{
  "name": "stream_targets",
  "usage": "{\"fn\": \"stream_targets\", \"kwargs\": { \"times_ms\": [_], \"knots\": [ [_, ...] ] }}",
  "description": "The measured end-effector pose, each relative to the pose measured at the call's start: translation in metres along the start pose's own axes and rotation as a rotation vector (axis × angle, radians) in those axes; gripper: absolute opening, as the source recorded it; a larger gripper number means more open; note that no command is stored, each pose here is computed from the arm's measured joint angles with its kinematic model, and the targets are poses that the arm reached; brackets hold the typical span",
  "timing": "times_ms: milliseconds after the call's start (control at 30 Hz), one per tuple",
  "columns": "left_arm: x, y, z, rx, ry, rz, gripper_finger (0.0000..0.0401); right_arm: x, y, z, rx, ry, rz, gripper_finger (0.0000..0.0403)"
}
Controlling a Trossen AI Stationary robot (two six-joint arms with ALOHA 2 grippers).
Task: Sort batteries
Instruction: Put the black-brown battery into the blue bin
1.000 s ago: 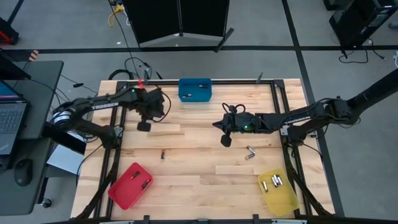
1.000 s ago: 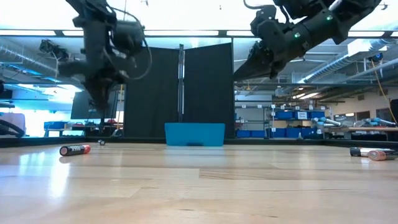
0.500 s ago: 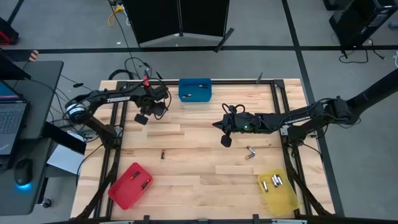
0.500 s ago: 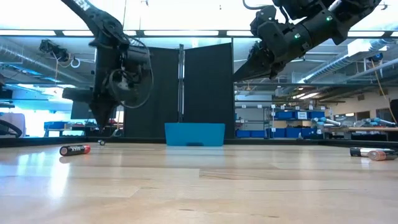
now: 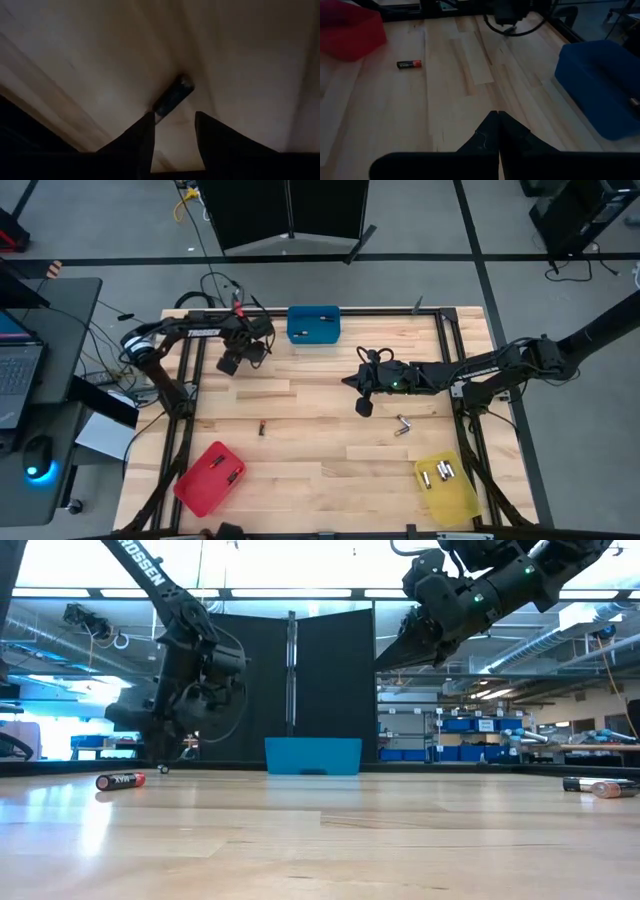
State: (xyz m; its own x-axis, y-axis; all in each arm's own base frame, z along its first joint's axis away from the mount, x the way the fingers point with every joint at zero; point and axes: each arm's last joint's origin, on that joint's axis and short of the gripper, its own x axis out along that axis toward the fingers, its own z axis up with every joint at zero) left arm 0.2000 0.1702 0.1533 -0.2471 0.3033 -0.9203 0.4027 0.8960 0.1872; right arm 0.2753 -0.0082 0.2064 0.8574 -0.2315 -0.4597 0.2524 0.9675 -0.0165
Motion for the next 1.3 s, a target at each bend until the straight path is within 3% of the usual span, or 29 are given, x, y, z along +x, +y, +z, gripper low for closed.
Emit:
{"fn": "stream_targets", "kwargs": {
  "times_ms": [500, 600, 767, 867, 1067, 1300],
  "knots": [
    [0.021, 0.007, 0.006, 0.02, 0.025, -0.026, 0.0143, 0.0, 0.001, -0.001, -0.003, 0.007, 0.016, 0.0007],
    [0.021, 0.006, 0.006, 0.017, 0.024, -0.035, 0.0121, 0.0, 0.002, -0.001, -0.006, 0.007, 0.02, 0.0007],
    [0.021, 0.006, 0.006, -0.044, 0.023, -0.037, 0.0048, -0.001, 0.005, -0.001, -0.024, 0.008, 0.03, 0.0007],
    [0.019, 0.007, 0.008, -0.101, 0.015, -0.021, 0.0042, -0.001, 0.006, -0.001, -0.031, 0.007, 0.033, 0.0007],
    [-0.018, 0.013, 0.018, -0.197, -0.082, -0.073, 0.0042, -0.001, 0.007, -0.001, -0.037, 0.008, 0.035, 0.0007],
    [-0.083, 0.044, 0.02, -0.424, -0.291, -0.096, 0.0042, -0.001, 0.007, -0.001, -0.032, 0.007, 0.035, 0.0007]
  ]
}}
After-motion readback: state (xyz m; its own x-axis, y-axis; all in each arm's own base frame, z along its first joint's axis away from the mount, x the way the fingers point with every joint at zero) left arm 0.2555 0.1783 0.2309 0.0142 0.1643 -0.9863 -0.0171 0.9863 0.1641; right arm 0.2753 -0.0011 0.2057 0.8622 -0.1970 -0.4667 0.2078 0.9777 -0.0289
